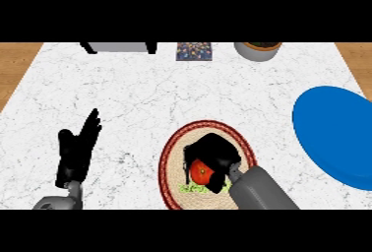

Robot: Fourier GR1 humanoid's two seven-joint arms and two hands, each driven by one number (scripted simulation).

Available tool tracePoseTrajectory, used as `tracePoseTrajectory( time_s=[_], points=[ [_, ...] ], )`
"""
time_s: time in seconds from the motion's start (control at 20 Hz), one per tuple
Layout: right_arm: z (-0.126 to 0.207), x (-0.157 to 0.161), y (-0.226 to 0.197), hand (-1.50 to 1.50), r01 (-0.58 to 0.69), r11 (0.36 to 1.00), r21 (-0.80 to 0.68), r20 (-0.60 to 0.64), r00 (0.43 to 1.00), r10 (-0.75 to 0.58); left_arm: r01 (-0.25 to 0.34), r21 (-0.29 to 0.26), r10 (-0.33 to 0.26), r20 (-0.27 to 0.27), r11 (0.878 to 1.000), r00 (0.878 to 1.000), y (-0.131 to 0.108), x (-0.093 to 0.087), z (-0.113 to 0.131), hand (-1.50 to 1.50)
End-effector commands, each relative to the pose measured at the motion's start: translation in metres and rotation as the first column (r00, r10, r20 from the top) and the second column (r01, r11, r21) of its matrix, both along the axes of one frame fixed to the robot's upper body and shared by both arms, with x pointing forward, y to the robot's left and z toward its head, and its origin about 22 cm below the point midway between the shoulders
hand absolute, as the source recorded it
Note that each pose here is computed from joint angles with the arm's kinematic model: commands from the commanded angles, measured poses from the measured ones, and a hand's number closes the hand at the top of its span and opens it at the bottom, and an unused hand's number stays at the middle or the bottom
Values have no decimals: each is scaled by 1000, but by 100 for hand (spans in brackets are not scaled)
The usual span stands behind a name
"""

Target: Pick the tomato from the placemat and place it in the plate

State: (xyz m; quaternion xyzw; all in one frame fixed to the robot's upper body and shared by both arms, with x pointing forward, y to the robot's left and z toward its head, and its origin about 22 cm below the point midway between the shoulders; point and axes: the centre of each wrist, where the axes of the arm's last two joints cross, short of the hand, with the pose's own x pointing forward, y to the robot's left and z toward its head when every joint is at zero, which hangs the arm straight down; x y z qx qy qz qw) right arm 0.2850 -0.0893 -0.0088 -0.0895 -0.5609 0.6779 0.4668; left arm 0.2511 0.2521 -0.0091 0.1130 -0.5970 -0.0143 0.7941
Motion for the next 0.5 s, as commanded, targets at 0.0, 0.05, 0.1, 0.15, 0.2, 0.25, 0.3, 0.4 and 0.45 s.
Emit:
tracePoseTrajectory(
  time_s=[0.0,0.05,0.1,0.15,0.2,0.25,0.3,0.4,0.45],
  points=[
    [-4,-3,-25,150,139,990,20,78,987,-140,-13,-3,13,-7,1000,1000,-21,1,-4,0],
    [4,15,-53,150,249,969,10,82,965,-249,-12,-1,12,-14,1000,1000,4,-11,-6,0],
    [-1,19,-63,150,348,937,8,89,933,-348,-8,2,8,-12,1000,1000,-3,-6,-2,0],
    [2,23,-86,150,447,895,20,92,890,-446,-12,10,12,11,1000,1000,3,-15,-4,0],
    [6,26,-99,150,528,849,14,99,844,-527,-28,21,28,3,999,1000,5,-7,-1,0],
    [12,37,-132,150,619,784,37,114,777,-619,-31,7,31,-1,999,1000,3,-9,-8,0],
    [4,29,-135,150,654,756,39,144,745,-652,-26,13,26,3,1000,1000,10,-4,4,0],
    [24,36,-141,150,708,697,110,233,664,-711,-24,-1,24,-12,1000,1000,-4,-5,-2,0],
    [30,35,-143,150,718,683,137,267,637,-723,-25,4,25,7,1000,1000,2,-4,6,0]
  ],
)
